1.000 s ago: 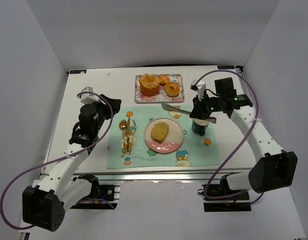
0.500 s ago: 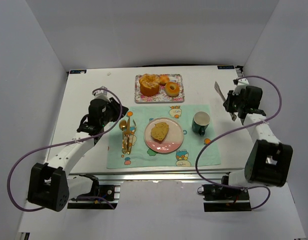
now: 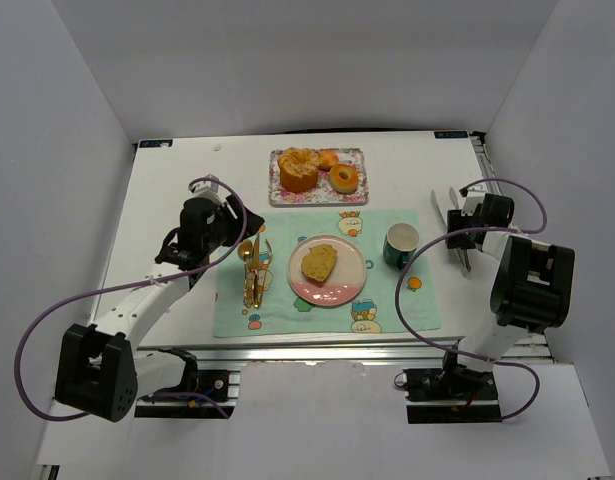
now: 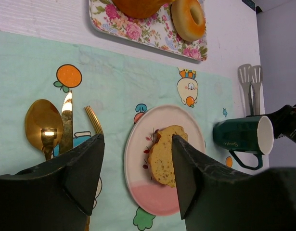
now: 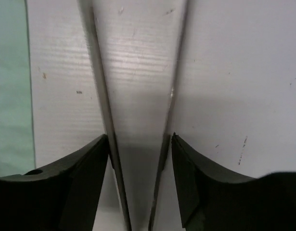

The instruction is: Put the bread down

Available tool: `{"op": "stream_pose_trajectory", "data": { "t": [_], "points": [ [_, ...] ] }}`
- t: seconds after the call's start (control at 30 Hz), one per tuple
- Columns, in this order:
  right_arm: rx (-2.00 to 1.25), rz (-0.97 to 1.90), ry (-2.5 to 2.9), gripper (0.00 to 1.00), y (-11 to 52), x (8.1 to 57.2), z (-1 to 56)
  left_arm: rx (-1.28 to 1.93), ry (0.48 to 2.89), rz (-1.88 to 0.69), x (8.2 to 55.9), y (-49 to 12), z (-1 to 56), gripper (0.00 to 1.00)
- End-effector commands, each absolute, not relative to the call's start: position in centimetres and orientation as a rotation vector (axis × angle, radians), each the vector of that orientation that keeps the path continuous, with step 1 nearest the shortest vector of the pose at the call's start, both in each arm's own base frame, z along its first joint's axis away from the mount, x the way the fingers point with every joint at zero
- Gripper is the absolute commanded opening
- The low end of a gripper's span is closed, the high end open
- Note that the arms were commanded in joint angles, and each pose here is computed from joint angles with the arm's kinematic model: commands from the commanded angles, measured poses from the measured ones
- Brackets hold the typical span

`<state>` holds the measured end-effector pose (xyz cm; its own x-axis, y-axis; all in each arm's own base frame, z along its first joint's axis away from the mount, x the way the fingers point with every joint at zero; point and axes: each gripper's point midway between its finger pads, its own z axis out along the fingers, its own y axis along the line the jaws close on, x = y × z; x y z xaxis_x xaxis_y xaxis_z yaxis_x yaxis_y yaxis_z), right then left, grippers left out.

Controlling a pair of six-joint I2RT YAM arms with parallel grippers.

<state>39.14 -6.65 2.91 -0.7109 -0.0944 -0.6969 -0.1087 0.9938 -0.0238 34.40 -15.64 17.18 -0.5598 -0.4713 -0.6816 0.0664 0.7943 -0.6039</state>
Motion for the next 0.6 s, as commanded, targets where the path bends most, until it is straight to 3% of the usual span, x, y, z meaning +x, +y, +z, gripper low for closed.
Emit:
{"op": "stream_pose_trajectory", "data": {
  "t": [0.0,0.03,0.07,0.13,0.33,0.5,0.57],
  "points": [
    [-0.234,-0.015,2.401,0.62,-7.4,37.9,2.1,-0.29,2.008,-0.75,34.9,-15.9,19.0,0.68],
    [-0.246,-0.016,2.405,0.75,-7.4,37.6,1.9,-0.292,2.01,-0.751,35.0,-16.0,19.0,0.68],
    [-0.248,-0.014,2.403,0.82,-7.4,37.6,2.1,-0.291,2.009,-0.753,35.0,-16.0,19.0,0.68],
    [-0.245,-0.001,2.387,0.89,-7.4,37.7,3.3,-0.285,2.005,-0.748,35.4,-16.1,19.3,0.68],
    [-0.245,0.071,2.326,0.89,-6.5,38.7,10.9,-0.26,1.998,-0.748,35.5,-16.2,20.0,0.62],
    [-0.243,-0.022,2.18,0.9,-5.7,42.5,19.2,-0.26,1.984,-0.785,35.9,-16.7,20.1,0.19],
    [-0.287,-0.014,2.108,0.9,-4.0,43.6,21.4,-0.26,1.969,-0.806,36.1,-17.0,20.6,0.14]
  ]
}}
